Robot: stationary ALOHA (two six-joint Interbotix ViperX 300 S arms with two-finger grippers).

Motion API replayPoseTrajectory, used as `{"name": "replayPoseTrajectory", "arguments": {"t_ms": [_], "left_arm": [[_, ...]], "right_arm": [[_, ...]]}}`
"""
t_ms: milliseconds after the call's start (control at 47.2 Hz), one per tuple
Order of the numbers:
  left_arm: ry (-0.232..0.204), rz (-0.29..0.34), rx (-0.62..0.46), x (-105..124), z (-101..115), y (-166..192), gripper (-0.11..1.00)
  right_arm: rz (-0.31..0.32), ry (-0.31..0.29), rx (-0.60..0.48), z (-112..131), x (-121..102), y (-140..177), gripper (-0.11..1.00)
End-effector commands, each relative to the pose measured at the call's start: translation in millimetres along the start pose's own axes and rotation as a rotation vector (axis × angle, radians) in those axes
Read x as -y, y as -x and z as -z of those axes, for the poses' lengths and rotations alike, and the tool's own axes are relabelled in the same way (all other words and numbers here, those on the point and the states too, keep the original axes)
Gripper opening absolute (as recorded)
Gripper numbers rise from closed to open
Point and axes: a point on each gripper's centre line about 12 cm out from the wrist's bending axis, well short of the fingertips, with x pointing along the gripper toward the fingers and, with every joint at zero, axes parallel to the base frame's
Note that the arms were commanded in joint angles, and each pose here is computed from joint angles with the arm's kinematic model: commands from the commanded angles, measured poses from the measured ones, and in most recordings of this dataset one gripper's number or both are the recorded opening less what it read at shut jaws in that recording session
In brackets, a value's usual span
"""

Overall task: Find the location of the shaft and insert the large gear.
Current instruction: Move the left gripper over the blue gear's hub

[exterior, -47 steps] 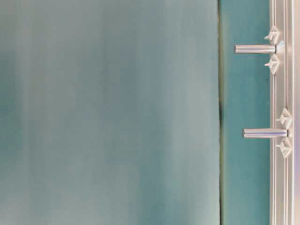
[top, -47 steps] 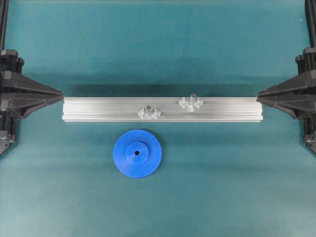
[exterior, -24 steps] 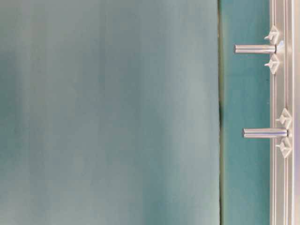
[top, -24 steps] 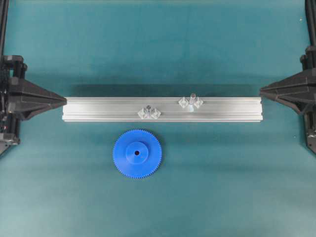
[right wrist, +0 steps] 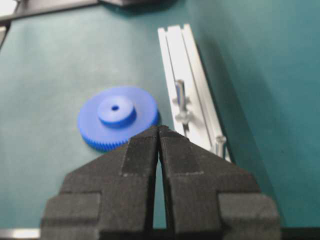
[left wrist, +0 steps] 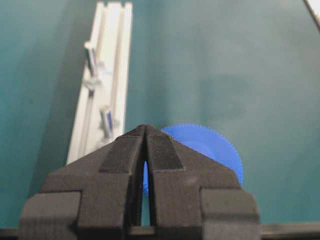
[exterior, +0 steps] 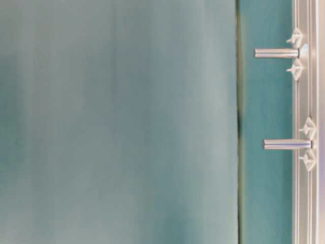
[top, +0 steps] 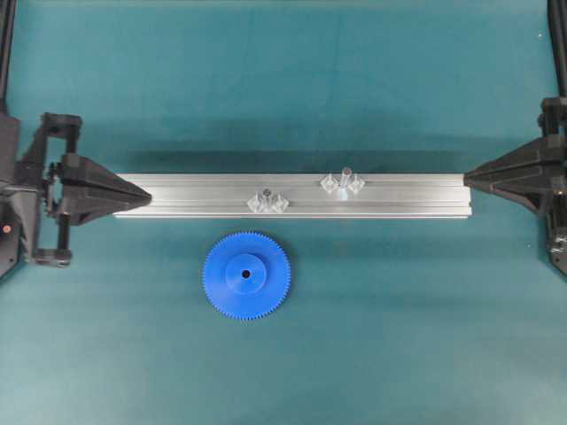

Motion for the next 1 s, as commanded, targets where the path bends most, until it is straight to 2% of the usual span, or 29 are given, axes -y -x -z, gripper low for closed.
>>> {"name": "replayPoseTrajectory", "arguments": {"t_ms": [0, 360, 784, 975], "left_arm": [[-0.005, 0.007, -0.015, 2, -5, -9, 0.01], [-0.012, 0.009, -0.135, 3, 5, -36, 0.01], [-0.033, 0.064, -0.236, 22, 17, -73, 0.01], [-0.036, 0.067, -0.268, 24, 17, -91, 0.01]], "right_arm": [[0.002, -0.011, -0.001, -1, 0, -1, 0.04], [0.011, -0.013, -0.018, 2, 2, -1, 0.04], [0.018, -0.011, -0.044, 6, 3, -2, 0.04], [0.021, -0.012, -0.048, 8, 4, -2, 0.04]]}}
